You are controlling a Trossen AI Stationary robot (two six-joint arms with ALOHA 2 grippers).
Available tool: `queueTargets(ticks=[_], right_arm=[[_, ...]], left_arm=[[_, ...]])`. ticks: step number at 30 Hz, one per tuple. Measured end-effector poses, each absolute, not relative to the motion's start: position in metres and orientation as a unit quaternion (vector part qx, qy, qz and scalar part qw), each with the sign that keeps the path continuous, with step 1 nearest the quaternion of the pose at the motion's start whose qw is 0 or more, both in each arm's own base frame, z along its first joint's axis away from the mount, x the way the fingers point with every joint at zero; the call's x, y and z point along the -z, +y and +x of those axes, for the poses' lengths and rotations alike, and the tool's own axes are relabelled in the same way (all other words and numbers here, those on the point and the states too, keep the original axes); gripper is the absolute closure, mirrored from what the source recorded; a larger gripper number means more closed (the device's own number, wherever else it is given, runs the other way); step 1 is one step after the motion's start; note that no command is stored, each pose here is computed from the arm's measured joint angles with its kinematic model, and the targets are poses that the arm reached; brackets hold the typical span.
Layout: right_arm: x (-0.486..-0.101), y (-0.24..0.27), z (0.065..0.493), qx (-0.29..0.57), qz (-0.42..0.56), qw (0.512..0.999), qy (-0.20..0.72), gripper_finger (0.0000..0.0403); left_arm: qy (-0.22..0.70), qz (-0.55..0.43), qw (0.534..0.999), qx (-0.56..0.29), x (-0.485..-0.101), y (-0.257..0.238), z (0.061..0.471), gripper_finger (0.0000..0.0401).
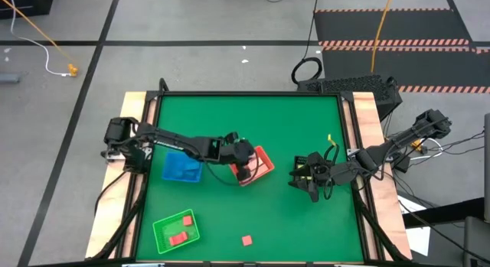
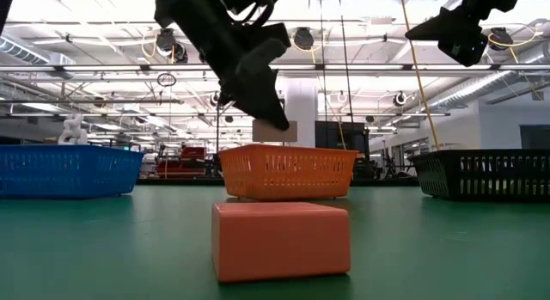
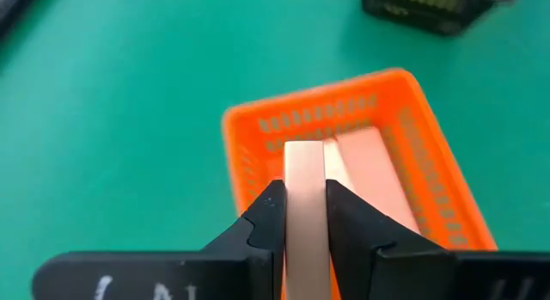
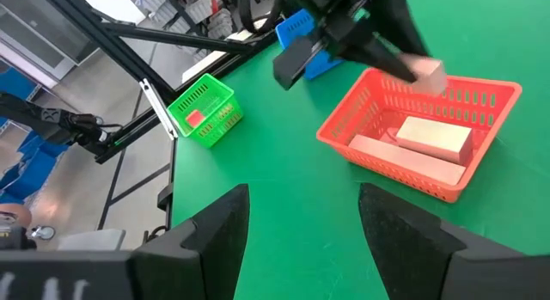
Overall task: Sort & place blocks by color
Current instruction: Put the brown block into the orange bin
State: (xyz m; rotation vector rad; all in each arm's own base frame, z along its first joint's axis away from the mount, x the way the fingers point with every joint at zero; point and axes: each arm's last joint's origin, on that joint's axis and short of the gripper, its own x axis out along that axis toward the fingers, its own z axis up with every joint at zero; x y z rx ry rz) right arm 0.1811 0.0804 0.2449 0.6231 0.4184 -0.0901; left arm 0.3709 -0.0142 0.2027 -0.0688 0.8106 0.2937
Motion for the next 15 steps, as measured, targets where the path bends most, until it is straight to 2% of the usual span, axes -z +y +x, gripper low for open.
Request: queueTargets(ticks=[8,15], right_arm=[[-0.245,0.08,0.181,0.044,0.304,0.929,0.204,0.0192],[-0.245,0.08,0.181,0.044,0.304,0.929,0.204,0.0192]], left_arm=[[0.391,-0.017,0.914,-0.107,-0.203,-0.03,0.371,0.0333],[0.383,-0.011,0.913,-0.143,-0.204,-0.028,0.371,0.032]])
